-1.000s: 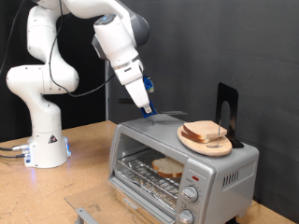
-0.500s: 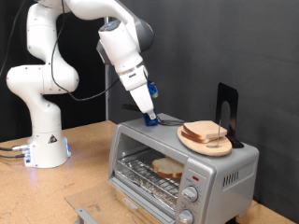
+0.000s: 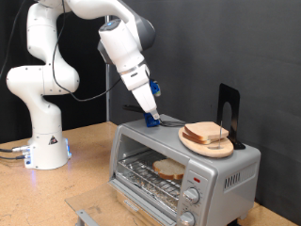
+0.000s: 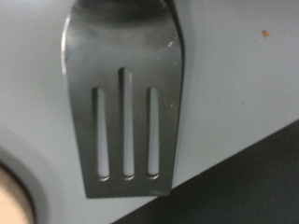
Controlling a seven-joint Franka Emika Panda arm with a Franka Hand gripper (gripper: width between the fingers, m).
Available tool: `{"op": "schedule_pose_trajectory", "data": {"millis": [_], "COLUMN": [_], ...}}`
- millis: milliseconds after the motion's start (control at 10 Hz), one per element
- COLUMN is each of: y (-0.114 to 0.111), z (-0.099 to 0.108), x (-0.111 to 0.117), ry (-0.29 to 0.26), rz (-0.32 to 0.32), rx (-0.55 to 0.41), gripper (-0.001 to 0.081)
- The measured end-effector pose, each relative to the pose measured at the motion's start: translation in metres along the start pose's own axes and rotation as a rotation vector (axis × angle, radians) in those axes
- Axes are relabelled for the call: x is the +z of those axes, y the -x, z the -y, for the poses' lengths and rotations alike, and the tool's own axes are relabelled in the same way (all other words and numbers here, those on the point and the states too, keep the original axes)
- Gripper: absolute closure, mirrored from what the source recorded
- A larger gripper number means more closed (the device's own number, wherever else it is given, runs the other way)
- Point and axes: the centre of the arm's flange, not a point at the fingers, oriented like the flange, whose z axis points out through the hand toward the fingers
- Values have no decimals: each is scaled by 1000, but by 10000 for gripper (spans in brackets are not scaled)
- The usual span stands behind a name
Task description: Make a piece of toast with the oven
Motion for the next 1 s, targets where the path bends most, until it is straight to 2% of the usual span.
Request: {"op": "schedule_pose_trajectory", "data": {"millis": [200, 400, 600, 1000], "y": [0, 1, 12, 41], "z": [-5, -6, -26, -70], "x": [-19, -18, -35, -86], "ry": [-23, -37, -89, -167], "rz": [11, -1, -18, -100], "rx": [2, 2, 10, 55], "gripper": [-2, -2, -2, -2]}}
